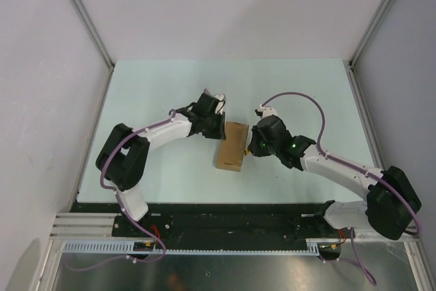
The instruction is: Unpack the express box
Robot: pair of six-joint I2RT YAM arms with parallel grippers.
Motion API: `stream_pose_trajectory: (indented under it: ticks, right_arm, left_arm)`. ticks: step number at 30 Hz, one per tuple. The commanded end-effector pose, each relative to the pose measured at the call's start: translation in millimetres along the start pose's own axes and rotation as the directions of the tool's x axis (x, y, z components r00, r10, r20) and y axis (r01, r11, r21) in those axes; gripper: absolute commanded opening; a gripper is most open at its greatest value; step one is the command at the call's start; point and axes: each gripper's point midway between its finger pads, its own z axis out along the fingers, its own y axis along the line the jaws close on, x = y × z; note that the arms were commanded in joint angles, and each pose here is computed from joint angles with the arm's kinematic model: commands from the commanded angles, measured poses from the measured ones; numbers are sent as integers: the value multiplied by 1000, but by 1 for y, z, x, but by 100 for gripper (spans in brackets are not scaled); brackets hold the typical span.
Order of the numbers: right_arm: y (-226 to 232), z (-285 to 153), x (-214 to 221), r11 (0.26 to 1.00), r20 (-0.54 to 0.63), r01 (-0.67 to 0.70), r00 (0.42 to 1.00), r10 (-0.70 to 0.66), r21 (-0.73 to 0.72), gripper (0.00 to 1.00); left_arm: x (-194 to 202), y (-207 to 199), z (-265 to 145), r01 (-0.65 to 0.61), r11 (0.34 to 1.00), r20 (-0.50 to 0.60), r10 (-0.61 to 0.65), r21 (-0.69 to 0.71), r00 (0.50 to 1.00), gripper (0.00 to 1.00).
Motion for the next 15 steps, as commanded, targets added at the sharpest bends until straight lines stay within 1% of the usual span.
stream_pose_trajectory:
  ticks: [1,5,6,10,13,15]
  right_arm:
    - [33,-19,-22,992,87,14,996,-3,-127,0]
    - [25,-20,-23,997,98,4,995,4,-79,0]
    - [16,-18,-21,999,91,1,996,3,-37,0]
    - [-3,-22,-20,999,98,-13,995,8,45,0]
    - [-12,-26,-24,997,110,-19,994,11,75,0]
    - [-15,-27,-25,996,112,-21,994,11,85,0]
  left_arm:
    - [37,63,3,18,966,-87,-42,-258,995,27]
    - [45,67,5,27,965,-109,-57,-260,992,26]
    - [46,68,6,25,965,-116,-57,-260,992,26]
    - [56,74,10,25,961,-146,-68,-277,987,25]
    - [61,80,10,54,955,-151,-101,-291,983,24]
    - [63,83,8,98,953,-151,-146,-287,978,24]
